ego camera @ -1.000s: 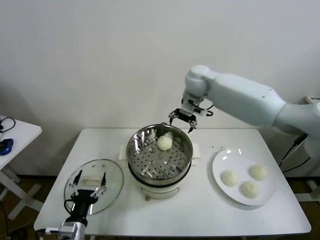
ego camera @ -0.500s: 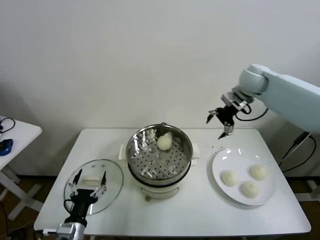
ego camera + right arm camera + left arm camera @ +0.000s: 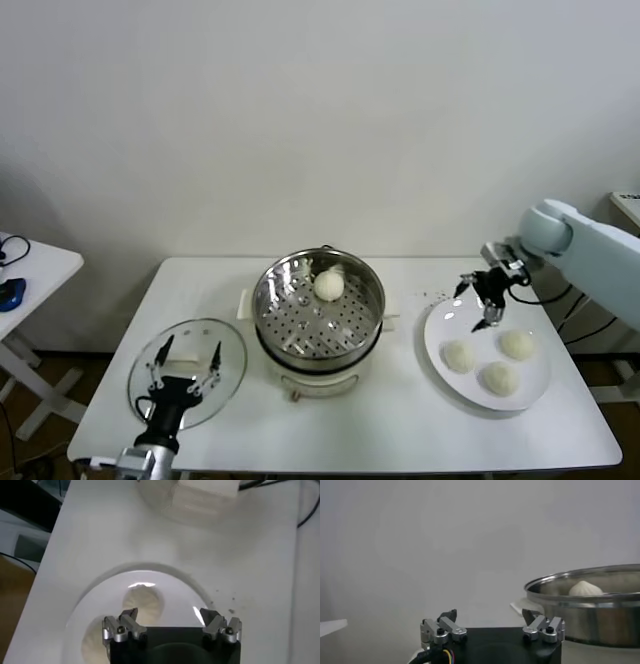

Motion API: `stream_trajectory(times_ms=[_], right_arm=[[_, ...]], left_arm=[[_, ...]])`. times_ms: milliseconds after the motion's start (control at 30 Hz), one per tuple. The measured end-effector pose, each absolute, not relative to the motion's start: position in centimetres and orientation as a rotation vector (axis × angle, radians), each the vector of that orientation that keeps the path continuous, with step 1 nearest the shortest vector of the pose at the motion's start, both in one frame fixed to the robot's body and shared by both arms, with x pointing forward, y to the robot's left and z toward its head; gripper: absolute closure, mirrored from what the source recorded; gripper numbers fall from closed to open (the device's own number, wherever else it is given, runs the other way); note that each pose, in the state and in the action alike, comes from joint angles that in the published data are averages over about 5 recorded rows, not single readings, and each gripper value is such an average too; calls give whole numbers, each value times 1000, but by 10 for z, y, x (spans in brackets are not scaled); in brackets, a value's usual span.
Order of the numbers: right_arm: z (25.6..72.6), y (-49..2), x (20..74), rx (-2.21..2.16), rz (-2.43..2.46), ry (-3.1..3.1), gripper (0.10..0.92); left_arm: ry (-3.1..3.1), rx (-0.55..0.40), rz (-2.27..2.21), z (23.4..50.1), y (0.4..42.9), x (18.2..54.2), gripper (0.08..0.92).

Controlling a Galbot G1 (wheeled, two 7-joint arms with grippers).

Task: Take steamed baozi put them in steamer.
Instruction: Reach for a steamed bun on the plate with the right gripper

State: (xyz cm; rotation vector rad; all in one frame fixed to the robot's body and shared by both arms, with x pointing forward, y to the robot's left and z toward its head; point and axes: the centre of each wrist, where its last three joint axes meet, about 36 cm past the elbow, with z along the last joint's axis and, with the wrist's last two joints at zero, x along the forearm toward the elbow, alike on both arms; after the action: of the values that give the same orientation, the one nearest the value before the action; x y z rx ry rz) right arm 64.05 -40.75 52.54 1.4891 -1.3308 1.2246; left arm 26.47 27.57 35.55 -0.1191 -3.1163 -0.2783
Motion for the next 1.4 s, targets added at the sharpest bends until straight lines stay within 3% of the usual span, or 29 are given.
stream_trajectory(times_ms=[367, 1067, 1400], right_arm=[[482, -408, 632, 1474, 1182, -1307, 200], [450, -400, 636, 1450, 1179, -1276, 201], [444, -399, 637, 1446, 1177, -1273, 286]], left_arm=[[-3110, -188, -305, 350, 274, 259, 177], [-3114, -192, -307, 350, 274, 258, 177], [-3112, -187, -308, 348, 275, 257, 177]])
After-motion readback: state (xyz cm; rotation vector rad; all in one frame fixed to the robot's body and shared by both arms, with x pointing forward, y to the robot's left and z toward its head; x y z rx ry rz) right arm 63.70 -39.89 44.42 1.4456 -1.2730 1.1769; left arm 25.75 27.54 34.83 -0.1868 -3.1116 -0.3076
